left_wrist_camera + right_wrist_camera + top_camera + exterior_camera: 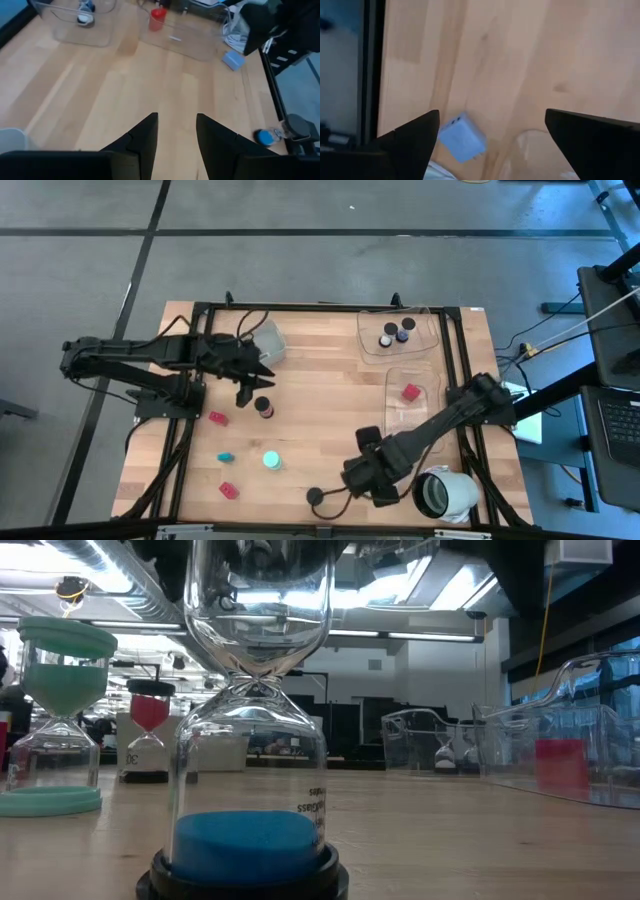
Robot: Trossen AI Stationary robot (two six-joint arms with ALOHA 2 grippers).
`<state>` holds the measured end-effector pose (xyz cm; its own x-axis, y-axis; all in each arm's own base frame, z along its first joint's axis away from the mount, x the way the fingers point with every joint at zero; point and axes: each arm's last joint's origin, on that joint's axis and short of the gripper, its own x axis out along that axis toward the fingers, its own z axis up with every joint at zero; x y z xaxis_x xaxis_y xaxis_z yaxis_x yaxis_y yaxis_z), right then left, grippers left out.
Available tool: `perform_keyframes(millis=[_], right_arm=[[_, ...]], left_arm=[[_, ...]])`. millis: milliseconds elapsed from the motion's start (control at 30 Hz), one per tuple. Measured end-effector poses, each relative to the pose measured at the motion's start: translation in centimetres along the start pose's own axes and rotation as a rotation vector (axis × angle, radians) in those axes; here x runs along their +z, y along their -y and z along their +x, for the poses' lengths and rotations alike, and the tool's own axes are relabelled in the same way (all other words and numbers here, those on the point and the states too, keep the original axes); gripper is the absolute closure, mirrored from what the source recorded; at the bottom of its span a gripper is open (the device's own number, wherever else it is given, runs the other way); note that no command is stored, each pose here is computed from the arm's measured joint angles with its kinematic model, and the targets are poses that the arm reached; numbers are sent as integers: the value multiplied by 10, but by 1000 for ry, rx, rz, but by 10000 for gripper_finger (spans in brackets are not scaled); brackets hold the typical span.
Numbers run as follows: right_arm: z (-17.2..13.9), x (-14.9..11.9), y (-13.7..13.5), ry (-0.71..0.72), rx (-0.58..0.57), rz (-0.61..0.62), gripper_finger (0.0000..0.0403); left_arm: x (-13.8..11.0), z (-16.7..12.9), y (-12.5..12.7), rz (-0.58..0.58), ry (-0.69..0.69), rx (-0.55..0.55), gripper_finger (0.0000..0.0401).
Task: Pick & Place Office items
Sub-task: Put the white charger adapter into the bottom transparent bin
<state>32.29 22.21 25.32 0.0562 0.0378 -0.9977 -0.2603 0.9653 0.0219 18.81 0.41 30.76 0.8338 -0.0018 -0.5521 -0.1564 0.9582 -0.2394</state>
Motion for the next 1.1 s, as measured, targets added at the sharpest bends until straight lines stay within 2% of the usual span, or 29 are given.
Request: perform_keyframes(millis=[233, 400, 1100], right_arm=[[48, 8, -14, -175, 119, -44, 41], [66, 7, -20, -243, 131, -66, 42], [73, -5, -35, -312, 47, -206, 42]], left_arm=[[-6, 0, 18, -5, 11, 26, 272], [-9, -2, 29, 23, 17, 26, 272], [-16, -4, 43, 88, 25, 23, 272]])
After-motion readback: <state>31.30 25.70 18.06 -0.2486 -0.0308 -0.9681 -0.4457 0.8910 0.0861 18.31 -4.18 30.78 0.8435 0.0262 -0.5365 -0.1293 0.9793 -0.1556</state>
